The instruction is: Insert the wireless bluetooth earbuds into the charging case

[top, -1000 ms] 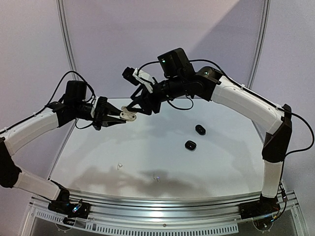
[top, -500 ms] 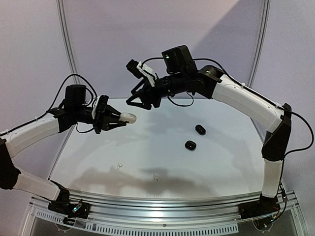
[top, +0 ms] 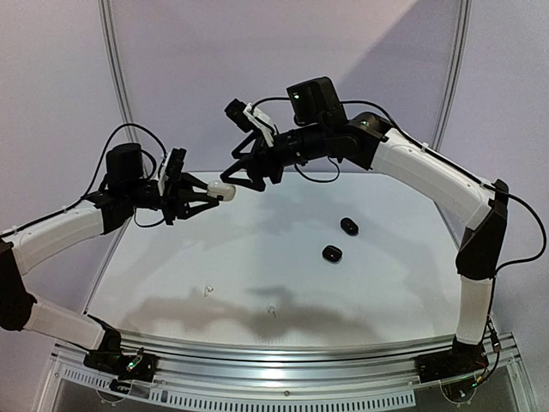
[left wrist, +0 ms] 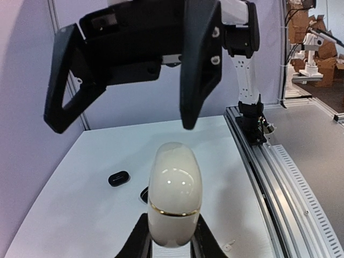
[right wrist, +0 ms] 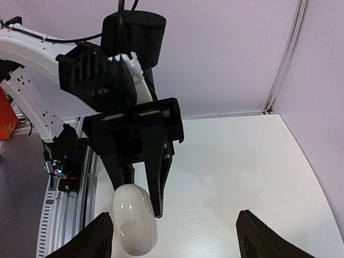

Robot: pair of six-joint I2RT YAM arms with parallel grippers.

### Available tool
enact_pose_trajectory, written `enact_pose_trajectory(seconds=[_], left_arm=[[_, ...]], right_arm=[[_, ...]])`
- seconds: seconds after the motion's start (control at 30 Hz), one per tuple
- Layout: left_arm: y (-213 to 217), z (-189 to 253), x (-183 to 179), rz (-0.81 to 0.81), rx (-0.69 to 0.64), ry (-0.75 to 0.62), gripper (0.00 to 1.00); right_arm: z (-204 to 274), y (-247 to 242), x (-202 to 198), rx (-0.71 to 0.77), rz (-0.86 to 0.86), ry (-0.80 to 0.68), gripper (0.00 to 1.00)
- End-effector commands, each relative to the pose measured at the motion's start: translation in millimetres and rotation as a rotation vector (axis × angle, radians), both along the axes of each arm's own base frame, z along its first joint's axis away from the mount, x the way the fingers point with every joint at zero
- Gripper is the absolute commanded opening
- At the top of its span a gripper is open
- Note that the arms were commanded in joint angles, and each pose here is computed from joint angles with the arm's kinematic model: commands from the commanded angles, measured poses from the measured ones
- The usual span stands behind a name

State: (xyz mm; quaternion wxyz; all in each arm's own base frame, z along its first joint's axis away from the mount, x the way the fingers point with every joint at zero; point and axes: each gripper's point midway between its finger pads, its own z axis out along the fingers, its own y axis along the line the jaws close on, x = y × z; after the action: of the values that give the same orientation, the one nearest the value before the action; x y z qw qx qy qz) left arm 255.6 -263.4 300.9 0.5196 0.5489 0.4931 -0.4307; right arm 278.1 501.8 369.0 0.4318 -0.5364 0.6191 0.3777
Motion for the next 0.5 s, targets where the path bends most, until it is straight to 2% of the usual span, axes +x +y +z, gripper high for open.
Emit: enact_pose_trajectory(seconds=[0.0, 0.13, 0.2, 0.3, 0.4, 0.47], left_arm=[[3, 17, 3, 0.017, -0.079, 0.057, 0.0], [3, 24, 0, 0.008, -0.112, 0.075, 0.0], [3, 26, -2, -0.002, -0.12, 0.072, 0.0], [3, 28, -4, -0.017, -0.126, 0.073, 0.0], [3, 28, -4, -0.021, -0.126, 0.074, 0.0], [3, 29, -3, -0.019, -0.129, 0.077, 0.0]], right_arm=[[-21, -1, -6, -0.056, 0.034, 0.022, 0.8], [-15, 3, -8, -0.005, 0.05, 0.041, 0.77], [-16, 6, -7, 0.002, 0.052, 0.05, 0.72], [-19, 9, -9, 0.006, 0.07, 0.06, 0.56], [-20, 10, -13, 0.005, 0.09, 0.069, 0.33], [-20, 9, -16, 0.006, 0.107, 0.072, 0.29]])
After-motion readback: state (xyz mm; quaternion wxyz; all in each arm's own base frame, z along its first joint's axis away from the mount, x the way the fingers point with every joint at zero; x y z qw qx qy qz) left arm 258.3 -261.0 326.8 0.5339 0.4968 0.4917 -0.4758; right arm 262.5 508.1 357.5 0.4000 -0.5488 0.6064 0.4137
